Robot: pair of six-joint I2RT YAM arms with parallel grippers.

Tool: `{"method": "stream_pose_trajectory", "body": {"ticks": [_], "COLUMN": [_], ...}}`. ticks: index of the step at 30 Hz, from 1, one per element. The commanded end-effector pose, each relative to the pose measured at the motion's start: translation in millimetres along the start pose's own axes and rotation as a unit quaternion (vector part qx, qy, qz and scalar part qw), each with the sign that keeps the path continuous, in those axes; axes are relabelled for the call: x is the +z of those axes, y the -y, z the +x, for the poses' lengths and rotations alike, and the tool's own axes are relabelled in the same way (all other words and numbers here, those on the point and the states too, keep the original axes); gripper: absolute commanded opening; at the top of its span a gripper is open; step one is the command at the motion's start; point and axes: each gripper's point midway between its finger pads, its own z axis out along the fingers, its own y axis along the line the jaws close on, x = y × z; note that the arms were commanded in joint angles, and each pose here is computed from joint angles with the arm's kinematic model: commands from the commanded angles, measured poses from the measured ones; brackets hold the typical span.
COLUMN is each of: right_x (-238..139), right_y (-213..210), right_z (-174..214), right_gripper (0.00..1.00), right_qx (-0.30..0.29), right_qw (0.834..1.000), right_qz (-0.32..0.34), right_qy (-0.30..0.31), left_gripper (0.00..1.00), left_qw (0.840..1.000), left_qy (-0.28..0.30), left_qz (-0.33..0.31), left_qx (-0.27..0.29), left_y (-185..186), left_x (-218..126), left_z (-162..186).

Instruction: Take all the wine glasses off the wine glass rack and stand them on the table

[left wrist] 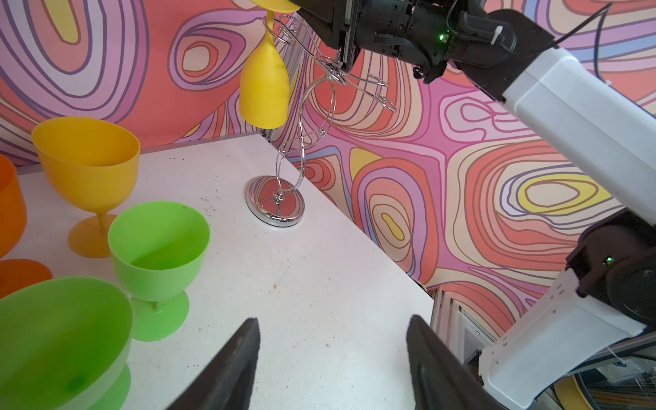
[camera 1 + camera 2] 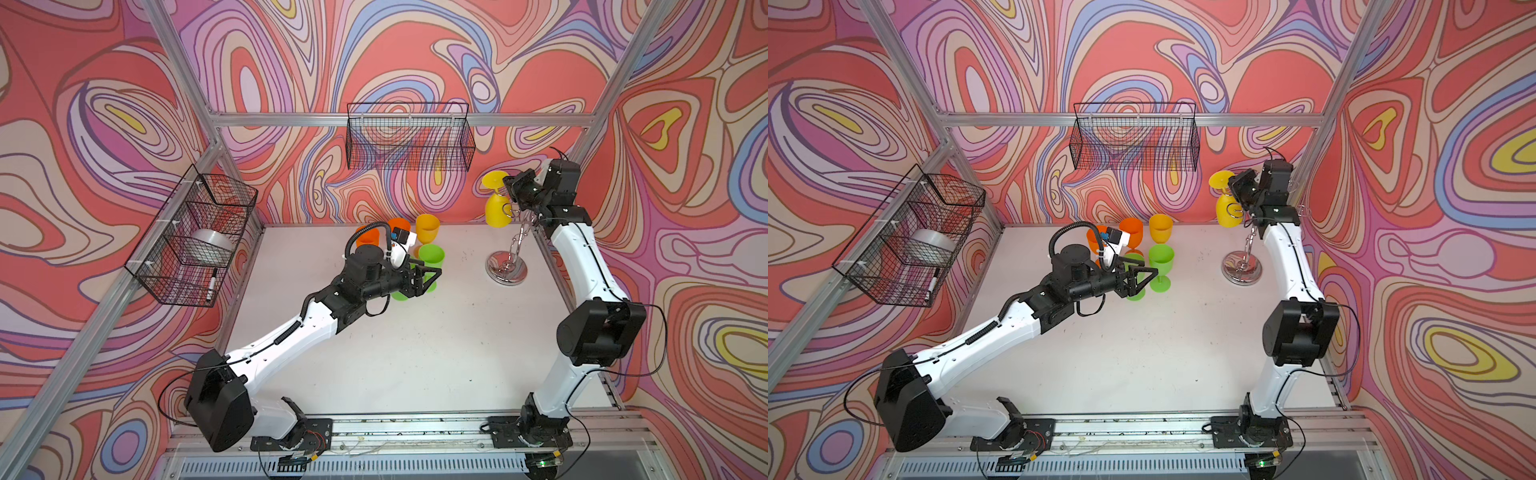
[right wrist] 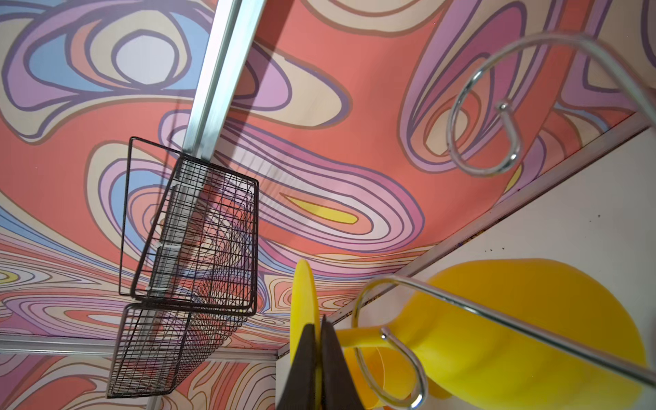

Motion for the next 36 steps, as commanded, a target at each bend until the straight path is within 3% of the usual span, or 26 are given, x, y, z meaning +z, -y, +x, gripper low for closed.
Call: {"method": "stream_pose_trajectory", "body": {"ticks": [1, 24, 36], "right_x": [1, -3, -48], "right_y": [-5, 0, -12], "right_z": [-10, -30, -25], "right_gripper": [0.0, 0.0, 0.0], "right_qx": [-0.02, -0.047, -0.053], "right_qw": [0.999, 0.991, 0.99], "right_qz": [0.005, 0.051, 0.041], "right_qy": [0.024, 0.113, 0.126], "left_gripper": [0.67, 0.69, 0.69], "left_qw": [1.0, 1.0, 1.0], "left_qy": [0.012, 0.011, 0.01], "left_qz": [0.005, 0.0, -0.002], "left_qx": [0.014, 0.01, 0.009], "left_y": [7, 4, 5], "left_x": [-10, -10, -14], "left_z": [-13, -13, -12]}}
